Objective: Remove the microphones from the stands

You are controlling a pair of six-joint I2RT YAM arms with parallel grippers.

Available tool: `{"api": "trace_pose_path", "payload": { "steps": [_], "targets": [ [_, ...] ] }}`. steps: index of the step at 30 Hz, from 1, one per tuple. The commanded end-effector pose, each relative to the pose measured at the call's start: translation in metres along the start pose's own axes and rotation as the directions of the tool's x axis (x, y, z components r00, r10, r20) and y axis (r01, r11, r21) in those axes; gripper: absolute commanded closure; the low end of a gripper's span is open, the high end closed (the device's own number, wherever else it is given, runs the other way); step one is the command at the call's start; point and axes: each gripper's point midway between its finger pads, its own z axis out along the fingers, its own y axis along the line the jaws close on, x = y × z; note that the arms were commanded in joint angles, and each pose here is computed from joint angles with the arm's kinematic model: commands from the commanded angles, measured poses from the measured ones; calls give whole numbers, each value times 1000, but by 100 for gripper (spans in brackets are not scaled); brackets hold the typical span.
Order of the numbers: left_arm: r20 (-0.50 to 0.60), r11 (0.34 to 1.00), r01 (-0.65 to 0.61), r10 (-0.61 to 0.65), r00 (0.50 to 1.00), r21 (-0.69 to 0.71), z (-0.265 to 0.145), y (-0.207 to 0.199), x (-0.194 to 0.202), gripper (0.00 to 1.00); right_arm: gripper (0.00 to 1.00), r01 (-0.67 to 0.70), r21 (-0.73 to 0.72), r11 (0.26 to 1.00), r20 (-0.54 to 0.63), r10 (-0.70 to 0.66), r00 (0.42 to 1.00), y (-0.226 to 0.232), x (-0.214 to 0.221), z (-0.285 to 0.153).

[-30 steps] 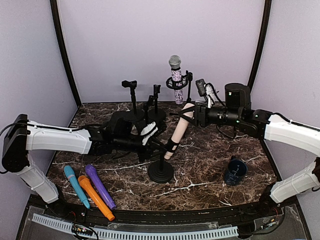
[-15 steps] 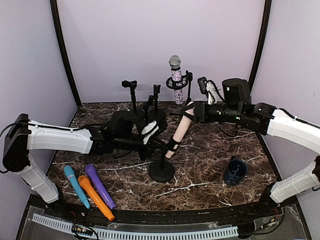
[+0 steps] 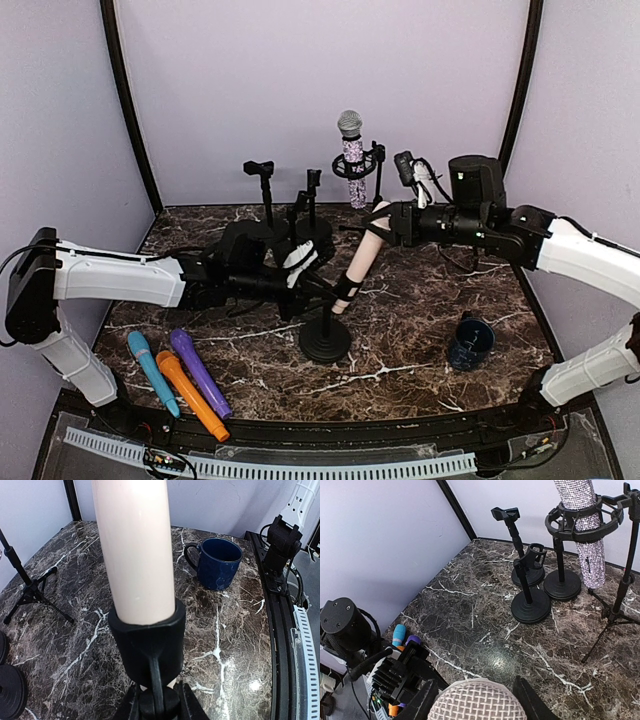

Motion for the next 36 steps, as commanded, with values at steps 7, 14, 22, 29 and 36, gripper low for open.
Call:
{"api": "trace_pose_path", "payload": {
  "steps": [7, 14, 22, 29, 36],
  "targets": [
    [-39, 1000, -2, 2, 999, 3, -4, -1, 7, 100, 69, 209, -365, 907, 233, -128, 964, 70, -54, -51],
    [-41, 1000, -3, 3, 999, -1, -4, 0, 8, 100, 69, 192, -377, 906, 254, -98, 962, 67, -59, -56],
    [-45, 1000, -4, 4, 999, -3, -3, 1, 10, 100, 69, 61, -179, 982, 253, -14, 967, 28, -68, -45],
    [-52, 1000, -5, 5, 999, -4, -2, 1, 12, 100, 69, -70, 9, 998, 209, 66, 976, -7, -68, -36],
    [-57, 1000, -6, 6, 998, -6, -1, 1, 14, 100, 70, -119, 92, 989, 207, 98, 973, -21, -70, -37]
  ]
}}
